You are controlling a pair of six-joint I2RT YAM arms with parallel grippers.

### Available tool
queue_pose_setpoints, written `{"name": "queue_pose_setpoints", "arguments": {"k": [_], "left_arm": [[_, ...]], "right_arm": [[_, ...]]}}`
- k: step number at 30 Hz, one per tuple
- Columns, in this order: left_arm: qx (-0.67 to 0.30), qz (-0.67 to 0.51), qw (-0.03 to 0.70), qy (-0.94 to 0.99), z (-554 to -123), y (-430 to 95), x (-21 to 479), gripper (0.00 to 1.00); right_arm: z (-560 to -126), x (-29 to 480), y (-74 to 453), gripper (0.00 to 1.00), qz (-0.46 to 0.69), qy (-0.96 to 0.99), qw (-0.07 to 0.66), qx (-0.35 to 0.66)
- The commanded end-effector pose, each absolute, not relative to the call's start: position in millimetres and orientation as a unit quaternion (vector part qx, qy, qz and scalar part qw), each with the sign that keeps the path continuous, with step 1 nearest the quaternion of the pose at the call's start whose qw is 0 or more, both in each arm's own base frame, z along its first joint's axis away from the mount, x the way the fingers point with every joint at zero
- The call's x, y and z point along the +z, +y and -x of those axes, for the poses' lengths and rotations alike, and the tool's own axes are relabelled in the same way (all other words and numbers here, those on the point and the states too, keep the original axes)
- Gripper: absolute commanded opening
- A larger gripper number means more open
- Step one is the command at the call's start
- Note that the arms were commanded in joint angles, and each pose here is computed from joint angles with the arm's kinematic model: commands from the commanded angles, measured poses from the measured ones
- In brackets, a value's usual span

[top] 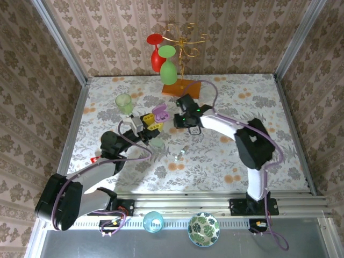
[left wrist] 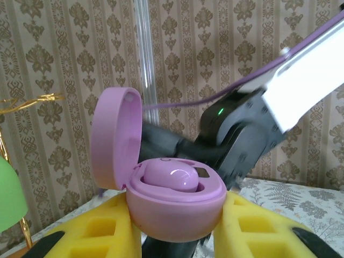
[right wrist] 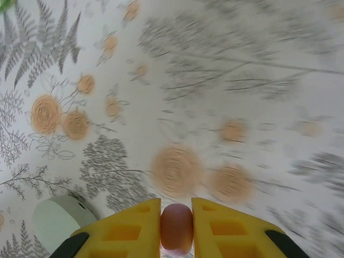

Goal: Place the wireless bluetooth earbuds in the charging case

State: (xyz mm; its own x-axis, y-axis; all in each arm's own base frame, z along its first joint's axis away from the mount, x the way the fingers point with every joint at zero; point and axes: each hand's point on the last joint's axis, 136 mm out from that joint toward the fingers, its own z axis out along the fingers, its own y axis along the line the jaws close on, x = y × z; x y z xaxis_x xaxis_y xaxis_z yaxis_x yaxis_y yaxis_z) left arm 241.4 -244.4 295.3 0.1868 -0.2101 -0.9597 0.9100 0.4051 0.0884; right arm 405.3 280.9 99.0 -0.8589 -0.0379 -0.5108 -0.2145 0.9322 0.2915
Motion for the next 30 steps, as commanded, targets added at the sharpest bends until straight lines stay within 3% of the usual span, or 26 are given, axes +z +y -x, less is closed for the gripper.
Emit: {"name": "queue_pose_setpoints", "arguments": {"k": [1, 5, 12, 30], "left_arm": [[-0.407, -0.352, 0.695, 0.478, -245, -241, 301, 0.18], [-0.408, -0.354, 0.686, 0.487, -249, -245, 292, 0.18], [-0.408, -0.358, 0.674, 0.501, -256, -249, 279, 0.18], [-0.417, -0.359, 0.654, 0.52, -257, -252, 261, 0.18]], "right_arm": [[-397, 146, 253, 0.19, 0.079, 0.935, 0.322, 0.129], [-374, 190, 228, 0.19, 0.088, 0.922, 0.361, 0.107], [-336, 253, 236, 0.19, 0.134, 0.893, 0.421, 0.09], [-307, 309, 313, 0.19, 0.268, 0.841, 0.46, 0.092]]}}
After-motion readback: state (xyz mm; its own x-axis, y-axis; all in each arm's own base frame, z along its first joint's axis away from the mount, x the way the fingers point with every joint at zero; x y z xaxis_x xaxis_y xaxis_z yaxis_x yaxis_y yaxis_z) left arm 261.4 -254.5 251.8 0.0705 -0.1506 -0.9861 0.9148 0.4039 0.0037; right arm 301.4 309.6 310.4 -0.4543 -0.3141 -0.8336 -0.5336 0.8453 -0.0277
